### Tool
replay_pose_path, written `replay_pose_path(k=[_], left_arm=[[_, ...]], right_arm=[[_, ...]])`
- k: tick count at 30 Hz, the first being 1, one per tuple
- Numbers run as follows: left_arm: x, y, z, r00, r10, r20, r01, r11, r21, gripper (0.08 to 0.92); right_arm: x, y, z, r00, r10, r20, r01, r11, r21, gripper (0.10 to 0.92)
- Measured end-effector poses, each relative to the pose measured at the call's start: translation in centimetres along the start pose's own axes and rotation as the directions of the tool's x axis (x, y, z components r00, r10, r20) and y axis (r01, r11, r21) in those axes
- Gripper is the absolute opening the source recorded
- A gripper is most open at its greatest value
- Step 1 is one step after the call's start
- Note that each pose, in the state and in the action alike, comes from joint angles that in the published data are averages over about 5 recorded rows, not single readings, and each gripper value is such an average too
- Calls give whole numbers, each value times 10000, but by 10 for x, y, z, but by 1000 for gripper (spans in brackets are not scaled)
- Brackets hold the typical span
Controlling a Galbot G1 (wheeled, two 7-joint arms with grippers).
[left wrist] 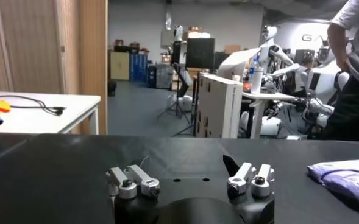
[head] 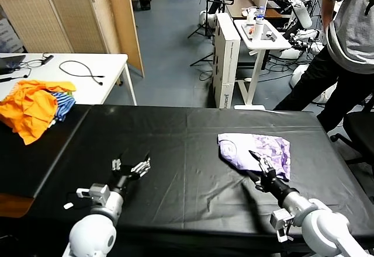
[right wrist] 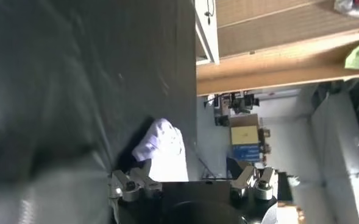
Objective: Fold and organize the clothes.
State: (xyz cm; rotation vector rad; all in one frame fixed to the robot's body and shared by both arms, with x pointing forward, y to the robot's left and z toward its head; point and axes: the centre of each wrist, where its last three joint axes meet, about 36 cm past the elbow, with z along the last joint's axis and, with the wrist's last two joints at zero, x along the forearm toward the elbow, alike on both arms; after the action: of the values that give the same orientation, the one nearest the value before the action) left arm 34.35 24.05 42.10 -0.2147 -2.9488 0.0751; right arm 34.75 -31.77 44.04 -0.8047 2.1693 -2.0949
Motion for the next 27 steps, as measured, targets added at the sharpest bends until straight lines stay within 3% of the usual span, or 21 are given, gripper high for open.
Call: replay_pose_path(k=[14, 27], left_arm=[[4, -3, 8, 9999, -46, -112, 46, 10000, 11, 907], [10, -7, 15, 9997, -152, -202, 153, 9999, 58, 907]], right_arm=[[-41, 19, 8, 9987, -515, -14, 515, 9986, 117, 907], [-70, 31, 5, 9996, -33, 284, 57, 9963, -857, 902]])
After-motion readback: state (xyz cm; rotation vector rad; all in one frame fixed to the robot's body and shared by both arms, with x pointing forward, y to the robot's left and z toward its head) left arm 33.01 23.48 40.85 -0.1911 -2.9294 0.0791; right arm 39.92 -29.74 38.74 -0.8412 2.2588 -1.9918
